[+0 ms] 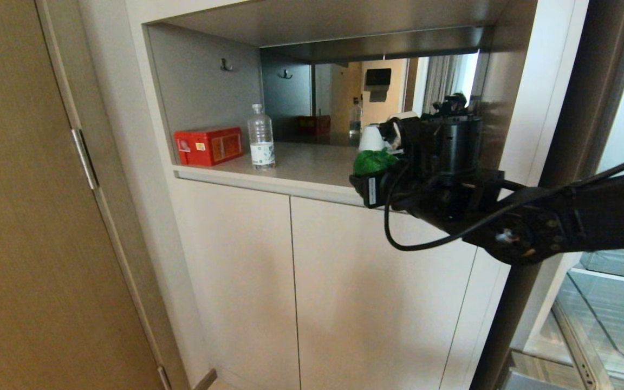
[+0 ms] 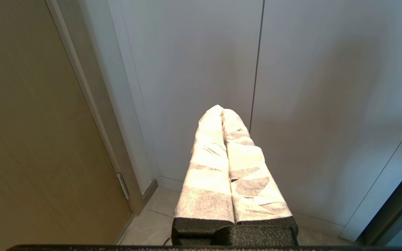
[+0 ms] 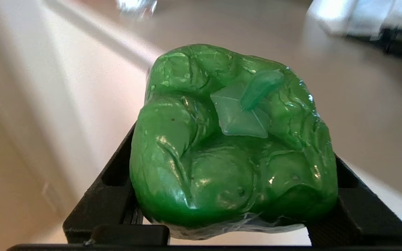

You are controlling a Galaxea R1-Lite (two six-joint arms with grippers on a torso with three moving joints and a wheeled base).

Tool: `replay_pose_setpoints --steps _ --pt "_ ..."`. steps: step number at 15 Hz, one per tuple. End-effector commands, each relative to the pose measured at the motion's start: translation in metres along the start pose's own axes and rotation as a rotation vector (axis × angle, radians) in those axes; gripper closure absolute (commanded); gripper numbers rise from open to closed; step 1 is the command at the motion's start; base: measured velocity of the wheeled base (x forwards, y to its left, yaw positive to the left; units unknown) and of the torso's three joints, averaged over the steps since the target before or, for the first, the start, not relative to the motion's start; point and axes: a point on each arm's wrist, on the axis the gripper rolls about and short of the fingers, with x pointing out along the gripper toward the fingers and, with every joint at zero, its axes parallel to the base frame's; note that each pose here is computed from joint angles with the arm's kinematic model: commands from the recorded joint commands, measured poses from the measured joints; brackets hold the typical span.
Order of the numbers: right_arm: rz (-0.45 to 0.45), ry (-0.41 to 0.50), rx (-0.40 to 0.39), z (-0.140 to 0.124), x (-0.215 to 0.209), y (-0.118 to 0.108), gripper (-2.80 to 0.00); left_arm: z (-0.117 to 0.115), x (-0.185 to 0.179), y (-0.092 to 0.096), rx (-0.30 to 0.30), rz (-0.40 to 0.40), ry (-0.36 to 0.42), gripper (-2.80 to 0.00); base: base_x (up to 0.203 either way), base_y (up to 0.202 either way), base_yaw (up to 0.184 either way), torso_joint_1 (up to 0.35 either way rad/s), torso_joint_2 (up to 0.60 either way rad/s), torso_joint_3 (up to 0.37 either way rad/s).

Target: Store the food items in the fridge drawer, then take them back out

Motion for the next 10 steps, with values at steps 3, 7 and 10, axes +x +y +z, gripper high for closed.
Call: replay_pose_setpoints --steps 3,7,10 --pt "-0.069 -0.048 0.011 -0.031 0.058 0.006 0.00 0.000 0.000 0.000 0.000 0.000 -0.002 0.00 0.000 0.000 0.000 0.000 0.00 0.000" --pt "-0.262 -0.151 0.042 -0.023 0.087 -0.026 0.00 0.000 0.000 0.000 0.000 0.001 -0.001 0.00 0.000 0.000 0.000 0.000 0.00 0.000" --pt "-0.304 -0.172 0.045 -0.022 0.098 -0.042 0.00 0.000 0.000 0.000 0.000 0.000 -0.001 0.00 0.000 0.000 0.000 0.000 0.00 0.000"
